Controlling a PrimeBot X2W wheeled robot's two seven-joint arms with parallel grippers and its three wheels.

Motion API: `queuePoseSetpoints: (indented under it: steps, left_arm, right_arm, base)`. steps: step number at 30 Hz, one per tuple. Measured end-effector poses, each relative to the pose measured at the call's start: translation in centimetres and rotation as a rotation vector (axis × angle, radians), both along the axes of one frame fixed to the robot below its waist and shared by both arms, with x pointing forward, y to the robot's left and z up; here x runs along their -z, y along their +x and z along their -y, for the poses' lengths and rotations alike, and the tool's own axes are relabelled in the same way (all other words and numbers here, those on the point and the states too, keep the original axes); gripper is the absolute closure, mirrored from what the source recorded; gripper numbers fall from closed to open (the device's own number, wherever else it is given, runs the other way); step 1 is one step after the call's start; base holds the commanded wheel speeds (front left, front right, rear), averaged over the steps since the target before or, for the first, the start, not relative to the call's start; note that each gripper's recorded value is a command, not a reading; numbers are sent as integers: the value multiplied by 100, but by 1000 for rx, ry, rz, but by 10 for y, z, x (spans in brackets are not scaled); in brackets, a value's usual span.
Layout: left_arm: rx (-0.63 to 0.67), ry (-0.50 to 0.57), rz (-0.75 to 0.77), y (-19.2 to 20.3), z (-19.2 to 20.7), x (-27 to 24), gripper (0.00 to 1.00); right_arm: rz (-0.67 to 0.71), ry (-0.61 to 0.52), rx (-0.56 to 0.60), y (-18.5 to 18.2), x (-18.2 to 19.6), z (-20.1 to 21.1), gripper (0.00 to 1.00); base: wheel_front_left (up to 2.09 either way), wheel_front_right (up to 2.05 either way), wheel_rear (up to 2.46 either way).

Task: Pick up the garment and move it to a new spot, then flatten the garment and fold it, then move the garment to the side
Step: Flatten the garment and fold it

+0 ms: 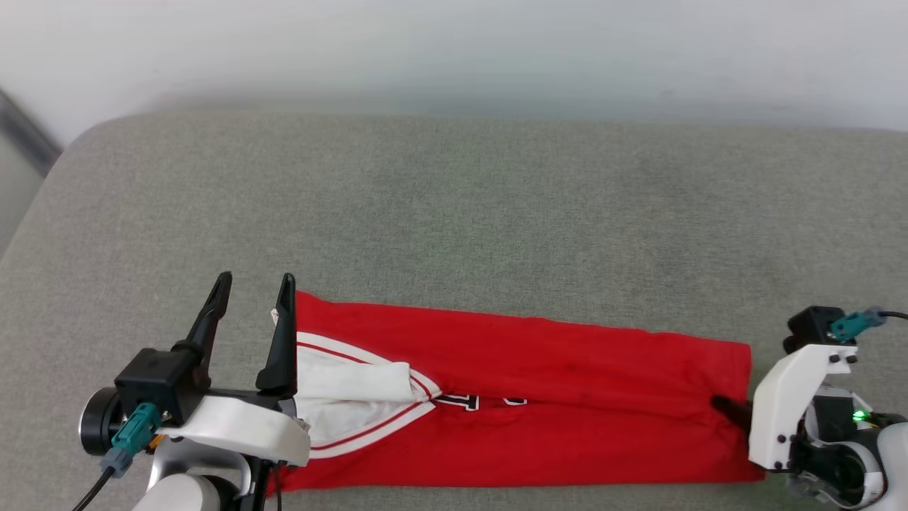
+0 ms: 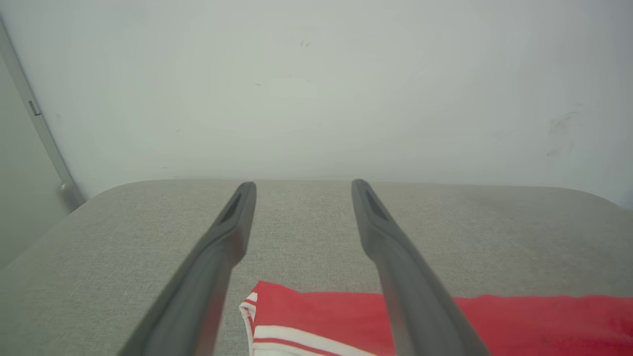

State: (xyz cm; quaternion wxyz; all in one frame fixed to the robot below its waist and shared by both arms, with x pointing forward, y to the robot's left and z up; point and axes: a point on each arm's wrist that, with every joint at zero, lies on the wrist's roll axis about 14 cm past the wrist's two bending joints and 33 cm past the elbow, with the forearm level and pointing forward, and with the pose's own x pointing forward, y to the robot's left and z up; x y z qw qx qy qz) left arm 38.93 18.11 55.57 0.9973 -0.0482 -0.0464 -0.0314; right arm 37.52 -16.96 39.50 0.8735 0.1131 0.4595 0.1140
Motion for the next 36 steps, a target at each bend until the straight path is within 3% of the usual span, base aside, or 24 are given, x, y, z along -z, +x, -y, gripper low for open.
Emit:
queuePoseSetpoints:
  steps: [5,11,15,20,28,32,36]
  left_arm:
    - [5,-4,5,-3,4,-3,0]
    - [26,-11,-3,-3,13,-2,0]
    - [37,-13,-9,-1,18,0,0]
    - [48,-17,-11,0,22,1,0]
    - [55,-19,-17,-5,23,1,0]
    - [65,-26,-31,-8,24,4,0]
    - [65,-28,-30,-8,23,3,0]
  right_arm:
    - [31,-40,81,-4,-10,38,100]
    - [68,-84,256,-11,-21,102,100]
    - [94,-15,368,-14,-29,120,100]
    - [55,403,396,-7,-40,56,100]
    - [-16,801,221,-3,-76,-12,100]
    - [-84,908,113,-4,-76,-62,100]
    - [-144,935,26,-4,-71,-109,100]
  base:
    - [0,0,0]
    - [0,0,0]
    - [0,0,0]
    - [0,0,0]
    - [0,0,0]
    - [0,0,0]
    - [0,0,0]
